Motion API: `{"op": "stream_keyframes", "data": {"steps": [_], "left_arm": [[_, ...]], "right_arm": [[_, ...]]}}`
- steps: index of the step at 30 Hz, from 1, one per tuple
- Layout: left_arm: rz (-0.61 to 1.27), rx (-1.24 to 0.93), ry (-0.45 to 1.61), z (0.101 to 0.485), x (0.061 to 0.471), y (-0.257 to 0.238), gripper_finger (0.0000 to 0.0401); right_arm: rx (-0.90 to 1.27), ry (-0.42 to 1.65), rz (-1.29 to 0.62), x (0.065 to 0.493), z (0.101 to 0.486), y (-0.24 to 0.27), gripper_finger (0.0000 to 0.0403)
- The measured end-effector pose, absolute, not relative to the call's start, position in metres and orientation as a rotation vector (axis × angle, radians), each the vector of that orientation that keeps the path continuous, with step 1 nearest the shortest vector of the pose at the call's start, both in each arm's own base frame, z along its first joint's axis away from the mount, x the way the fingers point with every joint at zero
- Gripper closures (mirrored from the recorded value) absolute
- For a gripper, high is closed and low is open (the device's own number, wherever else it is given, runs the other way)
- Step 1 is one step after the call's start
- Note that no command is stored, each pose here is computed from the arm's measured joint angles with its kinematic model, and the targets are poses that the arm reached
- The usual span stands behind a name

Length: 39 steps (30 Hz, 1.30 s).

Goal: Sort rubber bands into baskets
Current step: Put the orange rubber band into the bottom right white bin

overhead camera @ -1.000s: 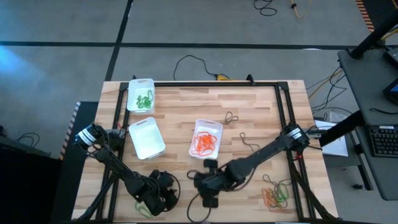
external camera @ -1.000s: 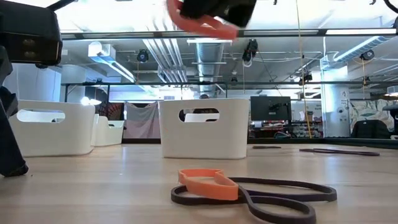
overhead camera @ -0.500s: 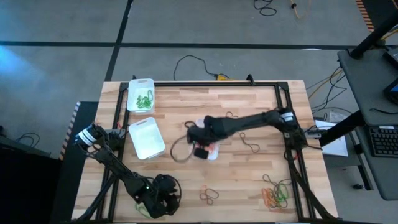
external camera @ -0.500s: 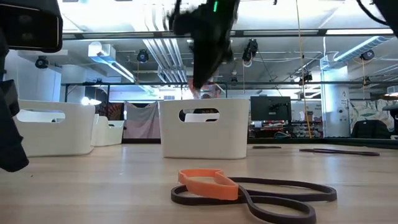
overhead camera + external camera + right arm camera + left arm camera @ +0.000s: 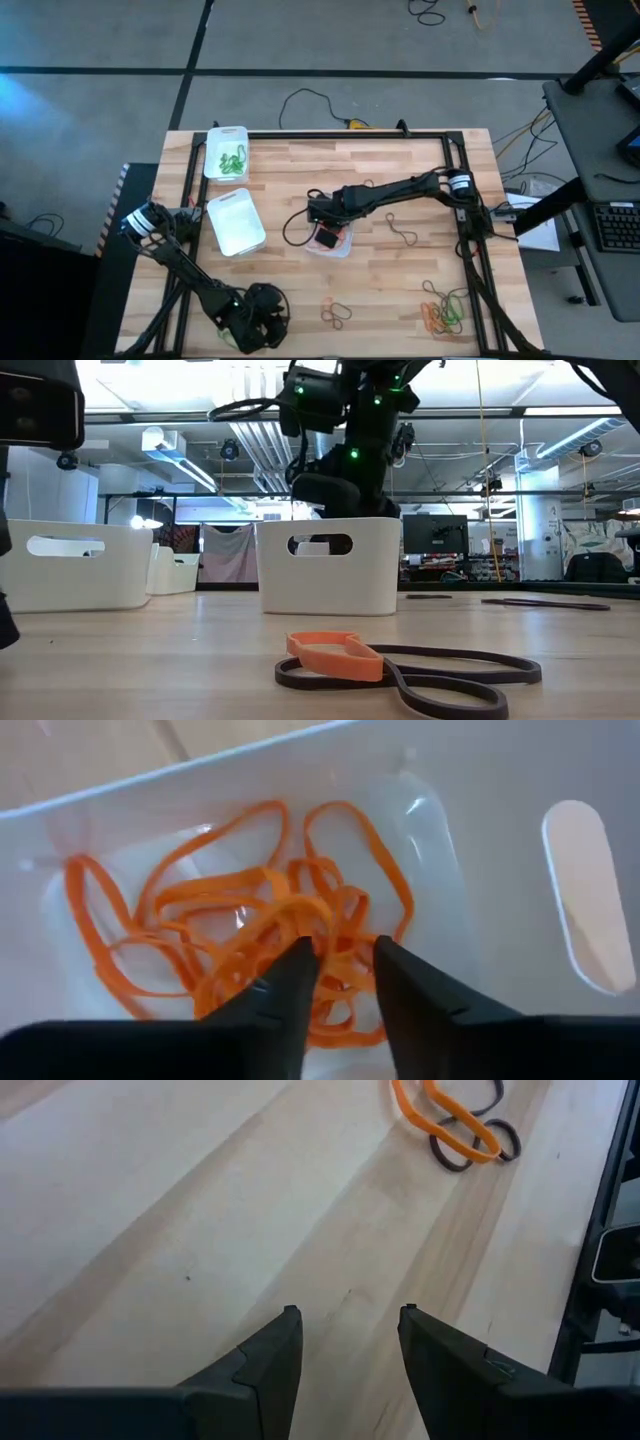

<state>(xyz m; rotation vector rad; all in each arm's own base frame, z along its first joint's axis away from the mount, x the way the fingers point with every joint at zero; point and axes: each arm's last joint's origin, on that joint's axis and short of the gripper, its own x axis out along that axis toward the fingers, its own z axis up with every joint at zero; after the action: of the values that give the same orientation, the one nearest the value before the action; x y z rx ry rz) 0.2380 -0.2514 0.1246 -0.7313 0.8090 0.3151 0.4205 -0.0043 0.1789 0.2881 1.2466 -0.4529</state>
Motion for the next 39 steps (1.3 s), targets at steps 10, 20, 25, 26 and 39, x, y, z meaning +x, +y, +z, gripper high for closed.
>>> {"op": "stream_keyframes", "data": {"steps": [10, 20, 25, 26, 39], "left_arm": [[0.318, -0.711, 0.803, 0.125, 0.243, -0.247, 0.0248], [0.320, -0.691, 0.802, 0.125, 0.246, -0.243, 0.0248], [0.327, -0.682, 0.808, 0.120, 0.246, -0.244, 0.0248], [0.325, -0.686, 0.807, 0.120, 0.246, -0.244, 0.0248], [0.303, -0.698, 0.815, 0.121, 0.247, -0.246, 0.0248]], "right_arm": [[0.253, 1.146, -0.384, 0.436, 0.251, 0.006, 0.0231], [-0.017, 0.937, 0.004, 0.432, 0.312, 0.125, 0.0233], [-0.079, 0.956, 0.114, 0.423, 0.275, 0.186, 0.0245], [-0.092, 0.971, 0.125, 0.422, 0.263, 0.195, 0.0247], [-0.111, 1.212, 0.088, 0.429, 0.150, 0.223, 0.0257]]}}
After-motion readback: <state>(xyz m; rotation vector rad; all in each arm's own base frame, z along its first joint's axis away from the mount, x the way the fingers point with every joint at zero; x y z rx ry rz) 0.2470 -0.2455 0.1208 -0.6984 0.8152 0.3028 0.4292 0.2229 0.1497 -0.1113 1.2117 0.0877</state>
